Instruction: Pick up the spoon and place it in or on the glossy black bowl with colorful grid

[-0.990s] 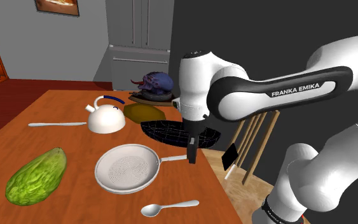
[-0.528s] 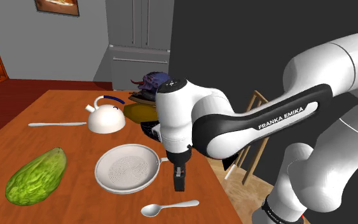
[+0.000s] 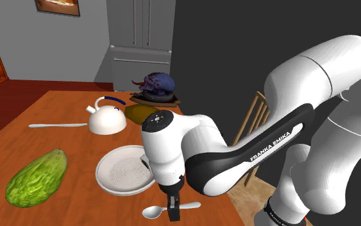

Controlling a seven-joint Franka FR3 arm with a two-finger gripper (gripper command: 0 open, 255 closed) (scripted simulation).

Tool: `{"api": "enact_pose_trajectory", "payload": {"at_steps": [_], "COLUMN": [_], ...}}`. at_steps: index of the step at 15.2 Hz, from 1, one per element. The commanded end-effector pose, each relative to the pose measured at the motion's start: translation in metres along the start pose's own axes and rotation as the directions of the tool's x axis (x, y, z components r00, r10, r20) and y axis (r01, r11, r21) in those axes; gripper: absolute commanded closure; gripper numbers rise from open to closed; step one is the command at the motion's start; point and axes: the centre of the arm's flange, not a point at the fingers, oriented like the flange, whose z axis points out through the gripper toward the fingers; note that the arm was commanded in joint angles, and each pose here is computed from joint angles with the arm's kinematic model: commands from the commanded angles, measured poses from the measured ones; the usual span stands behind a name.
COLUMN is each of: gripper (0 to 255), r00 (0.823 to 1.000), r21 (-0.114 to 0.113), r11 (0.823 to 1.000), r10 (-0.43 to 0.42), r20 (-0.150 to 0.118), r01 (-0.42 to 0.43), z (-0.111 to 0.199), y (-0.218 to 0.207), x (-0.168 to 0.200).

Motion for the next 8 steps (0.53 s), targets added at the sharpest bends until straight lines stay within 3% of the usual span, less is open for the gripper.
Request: {"api": "enact_pose_trajectory", "payload": {"at_steps": [1,8], "gripper": [0,0], "r00": [1.0,1.0], "r21": [0.0,0.0], "r11": [1.0,1.0], "r10": [-0.001,-0.001], "r20": [0.0,0.0], "r01": [0.001,0.001], "z": [0.012,0.026], "y": [-0.001,-0.001], "x": [-0.001,-0.001]}}
